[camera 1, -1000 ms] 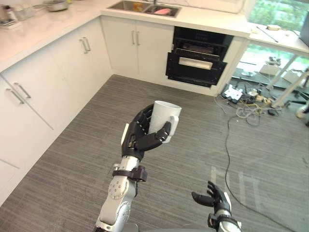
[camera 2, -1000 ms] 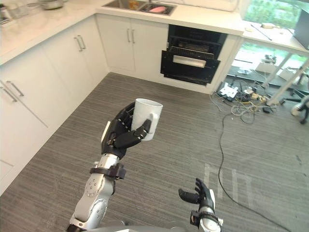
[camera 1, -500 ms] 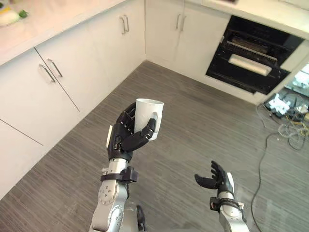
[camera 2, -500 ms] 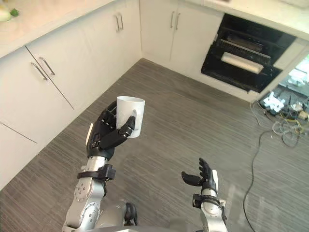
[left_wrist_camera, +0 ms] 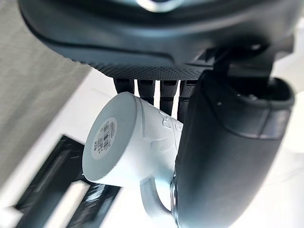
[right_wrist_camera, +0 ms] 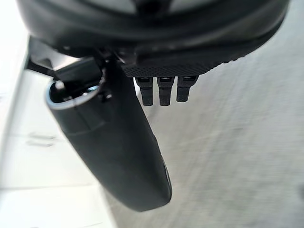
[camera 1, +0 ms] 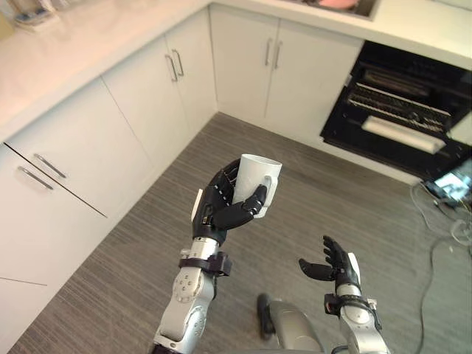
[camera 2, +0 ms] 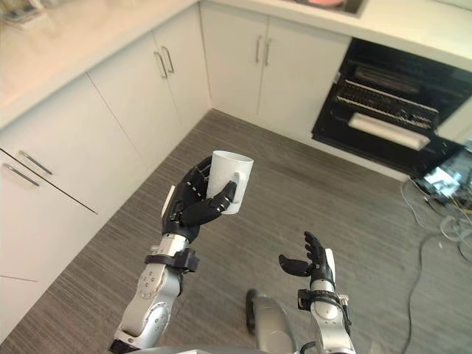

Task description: Walk over to the sink, pick up the cup, carry it to the dishwasher, place the cup inside the dishwasher, then close the dishwasher door

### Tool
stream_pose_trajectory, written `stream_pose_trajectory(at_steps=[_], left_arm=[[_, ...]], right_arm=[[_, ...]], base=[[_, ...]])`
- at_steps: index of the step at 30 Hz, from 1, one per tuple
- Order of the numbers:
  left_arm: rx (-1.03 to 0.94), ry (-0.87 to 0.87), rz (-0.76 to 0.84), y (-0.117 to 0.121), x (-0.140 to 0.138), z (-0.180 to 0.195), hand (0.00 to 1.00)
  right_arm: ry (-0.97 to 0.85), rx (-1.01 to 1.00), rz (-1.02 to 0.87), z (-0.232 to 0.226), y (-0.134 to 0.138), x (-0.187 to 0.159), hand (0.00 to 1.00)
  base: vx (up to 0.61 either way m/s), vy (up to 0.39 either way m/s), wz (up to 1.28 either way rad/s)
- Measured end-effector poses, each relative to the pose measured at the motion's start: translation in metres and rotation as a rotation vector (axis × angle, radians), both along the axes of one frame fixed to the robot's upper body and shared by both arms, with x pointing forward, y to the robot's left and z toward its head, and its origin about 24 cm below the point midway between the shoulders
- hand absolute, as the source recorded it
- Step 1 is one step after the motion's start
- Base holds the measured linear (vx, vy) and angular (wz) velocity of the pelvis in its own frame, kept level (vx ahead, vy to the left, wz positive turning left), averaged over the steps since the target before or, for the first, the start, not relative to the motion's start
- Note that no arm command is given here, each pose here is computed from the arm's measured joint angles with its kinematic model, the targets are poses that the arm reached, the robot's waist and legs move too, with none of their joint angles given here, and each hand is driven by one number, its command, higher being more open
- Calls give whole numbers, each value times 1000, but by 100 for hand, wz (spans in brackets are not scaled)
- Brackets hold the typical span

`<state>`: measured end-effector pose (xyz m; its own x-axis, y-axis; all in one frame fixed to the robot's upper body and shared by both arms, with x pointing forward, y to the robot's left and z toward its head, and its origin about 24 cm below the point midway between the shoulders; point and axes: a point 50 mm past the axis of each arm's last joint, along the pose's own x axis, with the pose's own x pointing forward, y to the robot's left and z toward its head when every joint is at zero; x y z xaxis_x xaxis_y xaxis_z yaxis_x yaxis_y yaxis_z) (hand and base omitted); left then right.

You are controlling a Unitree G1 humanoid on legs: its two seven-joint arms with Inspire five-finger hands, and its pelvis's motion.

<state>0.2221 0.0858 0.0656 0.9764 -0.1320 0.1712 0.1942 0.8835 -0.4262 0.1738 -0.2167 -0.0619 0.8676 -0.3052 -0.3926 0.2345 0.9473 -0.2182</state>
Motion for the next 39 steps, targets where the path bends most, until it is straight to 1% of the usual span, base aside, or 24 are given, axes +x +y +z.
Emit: stream_pose_trajectory(at_steps=[3,5,8,11,14,17,20,23,26,28,30,33,34,37,39], left_arm=[[-31,-42,9,0,-3,10,30],[-37,-52,15,1,-4,11,30],[-39,-41,31,4,-5,9,30],[-33,-31,45,6,-5,7,30],[-21,-22,59,10,-5,6,30],[37,-1,49,16,-6,1,30],[25,-18,20,9,-10,4,30],[6,-58,-21,0,-13,12,30],[15,-51,-20,2,-14,10,30],[1,-7,-11,0,-16,2,30],[0,-7,-8,0,-15,2,30],[-15,21,-6,-4,-14,-3,30],[-16,27,-8,-5,-15,-4,30],[-15,24,4,-2,-14,-4,30],[-9,23,21,1,-13,-4,30]], right_arm=[[-102,5,9,17,8,11,90],[-133,4,15,21,9,19,90],[-92,-7,14,12,4,28,90],[3,5,4,-6,4,20,90],[43,6,0,-13,3,17,90],[28,29,7,-11,12,23,90],[38,32,56,-14,23,24,90],[13,31,100,-9,33,35,90],[14,34,115,-10,38,35,90],[44,3,101,-14,26,30,90],[56,-8,86,-15,20,25,90],[90,5,63,-22,19,9,90],[77,7,52,-20,19,7,90],[4,1,52,-6,18,20,90],[-12,2,56,-3,19,25,90]], base=[[556,-65,-33],[409,64,-32],[434,188,-39],[568,327,-60],[595,335,-36],[476,190,-25],[462,61,-19],[371,-54,-18],[434,-132,-15],[497,-175,-13],[478,-204,-25],[401,-169,-28],[407,-92,-56],[282,15,-88],[319,140,-88]])
